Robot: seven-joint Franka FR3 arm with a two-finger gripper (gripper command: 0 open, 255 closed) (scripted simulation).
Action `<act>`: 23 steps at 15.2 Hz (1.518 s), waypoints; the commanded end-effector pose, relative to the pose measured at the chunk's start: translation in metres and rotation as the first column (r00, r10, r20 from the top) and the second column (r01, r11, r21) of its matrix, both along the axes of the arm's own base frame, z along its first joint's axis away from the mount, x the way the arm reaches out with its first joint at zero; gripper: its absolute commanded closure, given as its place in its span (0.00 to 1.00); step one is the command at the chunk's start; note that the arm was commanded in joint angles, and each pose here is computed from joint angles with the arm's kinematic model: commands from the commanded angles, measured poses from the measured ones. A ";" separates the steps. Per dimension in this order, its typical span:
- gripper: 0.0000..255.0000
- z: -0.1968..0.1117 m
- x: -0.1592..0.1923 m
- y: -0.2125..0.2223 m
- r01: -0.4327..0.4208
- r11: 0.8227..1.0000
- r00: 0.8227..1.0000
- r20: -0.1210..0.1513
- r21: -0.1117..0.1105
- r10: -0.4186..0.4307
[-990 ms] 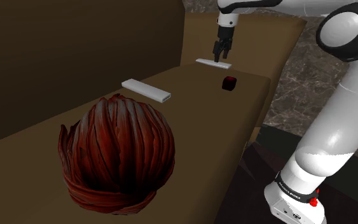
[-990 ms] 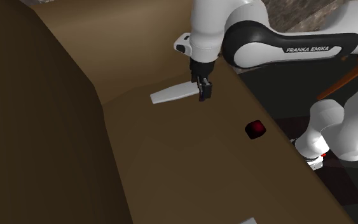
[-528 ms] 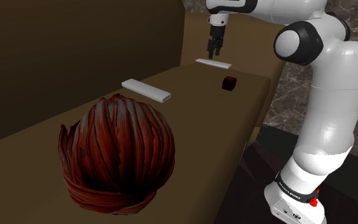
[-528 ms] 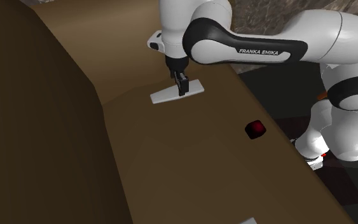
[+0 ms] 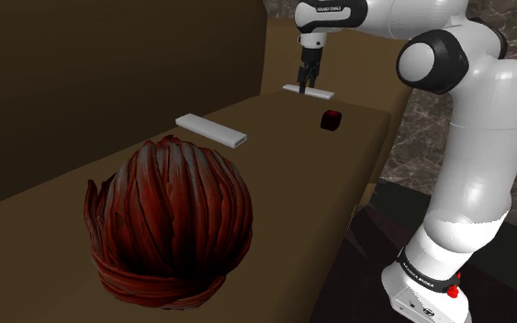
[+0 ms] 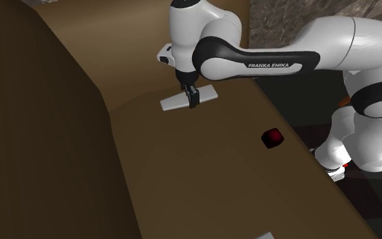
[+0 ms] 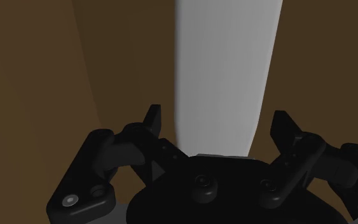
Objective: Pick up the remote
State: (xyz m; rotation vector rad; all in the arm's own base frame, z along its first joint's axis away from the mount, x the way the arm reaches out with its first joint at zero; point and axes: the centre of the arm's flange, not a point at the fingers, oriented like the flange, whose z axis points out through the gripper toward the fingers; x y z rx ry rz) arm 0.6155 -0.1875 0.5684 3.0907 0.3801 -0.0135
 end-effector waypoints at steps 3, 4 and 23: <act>1.00 -0.003 0.000 0.000 0.000 1.000 1.000 0.000 0.000 0.000; 1.00 -0.003 0.000 0.000 0.000 1.000 1.000 0.000 0.000 0.000; 1.00 0.066 0.000 0.000 0.000 1.000 1.000 0.000 0.000 0.000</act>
